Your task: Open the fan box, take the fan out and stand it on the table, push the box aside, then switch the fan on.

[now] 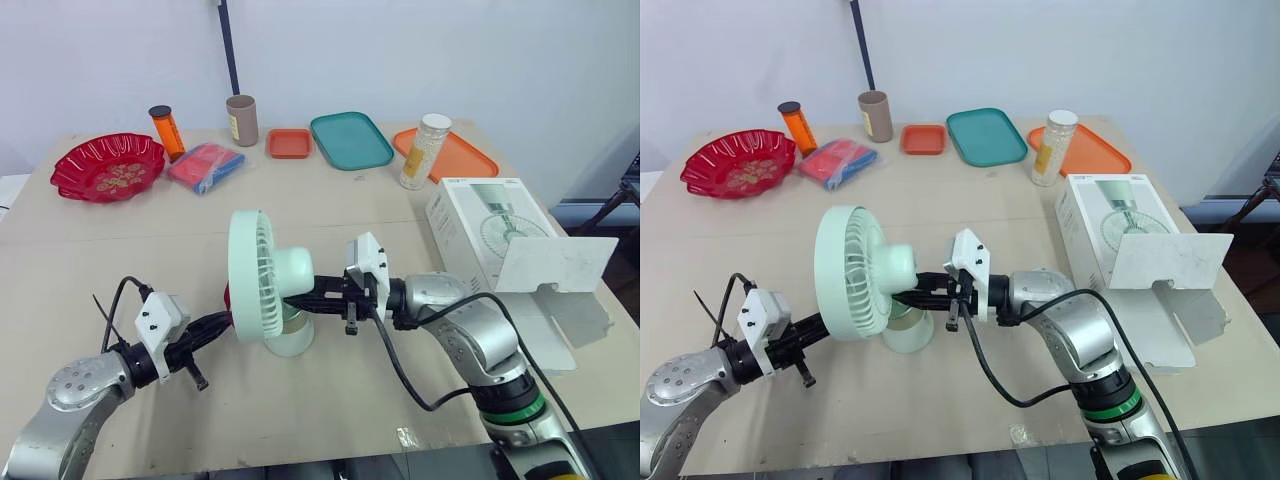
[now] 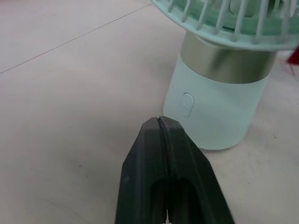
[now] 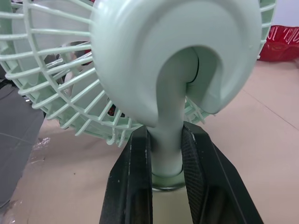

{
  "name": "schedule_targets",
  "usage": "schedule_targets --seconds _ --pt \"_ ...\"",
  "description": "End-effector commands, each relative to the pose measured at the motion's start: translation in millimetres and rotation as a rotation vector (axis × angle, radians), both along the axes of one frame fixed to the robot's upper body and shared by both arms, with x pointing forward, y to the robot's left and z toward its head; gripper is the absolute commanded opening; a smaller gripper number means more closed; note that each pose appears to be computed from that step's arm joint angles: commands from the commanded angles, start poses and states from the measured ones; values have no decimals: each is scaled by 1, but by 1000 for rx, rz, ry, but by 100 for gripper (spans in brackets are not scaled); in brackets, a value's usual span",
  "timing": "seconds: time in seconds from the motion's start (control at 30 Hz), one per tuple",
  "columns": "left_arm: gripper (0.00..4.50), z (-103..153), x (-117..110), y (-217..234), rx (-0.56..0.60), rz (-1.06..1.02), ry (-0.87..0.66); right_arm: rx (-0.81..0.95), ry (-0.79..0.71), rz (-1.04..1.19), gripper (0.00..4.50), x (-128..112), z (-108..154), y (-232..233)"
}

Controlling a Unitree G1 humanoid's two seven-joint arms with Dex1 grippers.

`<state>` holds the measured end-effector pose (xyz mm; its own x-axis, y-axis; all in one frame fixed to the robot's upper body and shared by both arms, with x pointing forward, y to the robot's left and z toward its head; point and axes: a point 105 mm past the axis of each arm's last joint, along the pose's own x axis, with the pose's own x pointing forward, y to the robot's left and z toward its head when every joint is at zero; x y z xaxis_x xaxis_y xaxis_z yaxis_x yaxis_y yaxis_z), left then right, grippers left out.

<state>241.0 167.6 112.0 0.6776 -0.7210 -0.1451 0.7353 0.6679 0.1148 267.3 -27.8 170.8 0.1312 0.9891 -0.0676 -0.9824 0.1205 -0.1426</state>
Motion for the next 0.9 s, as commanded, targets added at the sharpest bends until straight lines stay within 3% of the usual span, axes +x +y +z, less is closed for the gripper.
schedule_targets --seconds 0.03,0.47,0.9 --pt "8 5 1 -4 0 -13 -29 40 -99 55 29 -12 18 5" --pt "8 -2 -4 -20 -10 -87 11 30 -145 70 29 -14 14 5" --pt "8 -9 6 -26 -43 -61 41 28 -137 53 29 -13 12 6"
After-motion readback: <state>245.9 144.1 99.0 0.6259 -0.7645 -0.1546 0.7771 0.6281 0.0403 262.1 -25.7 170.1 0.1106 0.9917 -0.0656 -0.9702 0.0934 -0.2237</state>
